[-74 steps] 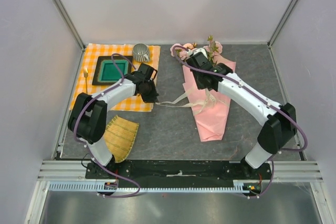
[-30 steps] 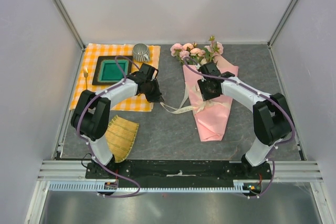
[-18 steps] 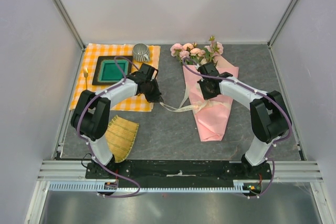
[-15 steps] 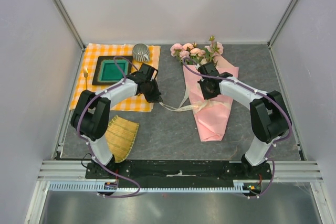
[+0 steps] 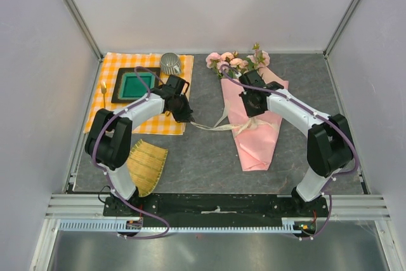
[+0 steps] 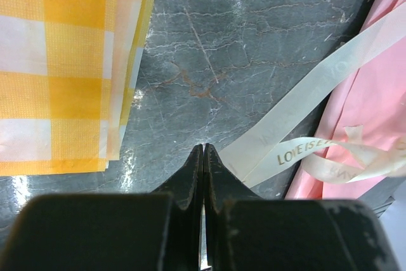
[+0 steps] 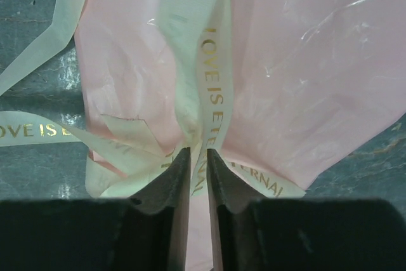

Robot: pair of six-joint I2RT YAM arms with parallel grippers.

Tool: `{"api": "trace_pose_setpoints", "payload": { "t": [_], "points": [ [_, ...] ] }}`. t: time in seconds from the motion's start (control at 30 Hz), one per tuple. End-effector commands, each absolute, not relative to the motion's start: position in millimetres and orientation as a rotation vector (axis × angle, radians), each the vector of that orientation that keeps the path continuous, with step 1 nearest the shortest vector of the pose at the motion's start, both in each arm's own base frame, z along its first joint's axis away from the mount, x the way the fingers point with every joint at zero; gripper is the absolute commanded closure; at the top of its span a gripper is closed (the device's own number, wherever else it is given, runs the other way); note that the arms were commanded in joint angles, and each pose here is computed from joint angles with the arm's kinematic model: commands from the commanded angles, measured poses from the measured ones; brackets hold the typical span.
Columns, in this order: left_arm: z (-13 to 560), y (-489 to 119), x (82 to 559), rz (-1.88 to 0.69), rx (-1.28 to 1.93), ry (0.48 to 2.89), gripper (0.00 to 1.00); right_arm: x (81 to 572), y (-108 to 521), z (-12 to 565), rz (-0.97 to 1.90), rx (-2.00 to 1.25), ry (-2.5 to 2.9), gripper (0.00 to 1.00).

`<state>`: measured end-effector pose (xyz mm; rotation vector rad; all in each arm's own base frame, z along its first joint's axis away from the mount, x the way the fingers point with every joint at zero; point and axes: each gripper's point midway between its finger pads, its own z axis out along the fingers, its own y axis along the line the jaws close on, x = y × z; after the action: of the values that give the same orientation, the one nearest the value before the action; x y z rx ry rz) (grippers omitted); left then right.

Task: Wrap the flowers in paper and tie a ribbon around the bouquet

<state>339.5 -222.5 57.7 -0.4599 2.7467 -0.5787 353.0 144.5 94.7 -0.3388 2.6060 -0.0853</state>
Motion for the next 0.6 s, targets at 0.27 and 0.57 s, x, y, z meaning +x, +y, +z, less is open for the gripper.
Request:
{"api": "trace_pose_setpoints", "payload": {
  "t": [0.27, 0.57],
  "points": [
    [75.8, -226.5, 350.2, -0.609, -0.481, 2.708, 0.99, 334.1, 141.6, 89.7, -0.061, -0.314, 2.643, 0.72],
    [75.8, -224.6, 348.9, -0.600, -0.475, 2.706, 0.99, 326.3, 135.1, 67.0, -0.105, -0.278, 2.677, 0.65]
  ]
}}
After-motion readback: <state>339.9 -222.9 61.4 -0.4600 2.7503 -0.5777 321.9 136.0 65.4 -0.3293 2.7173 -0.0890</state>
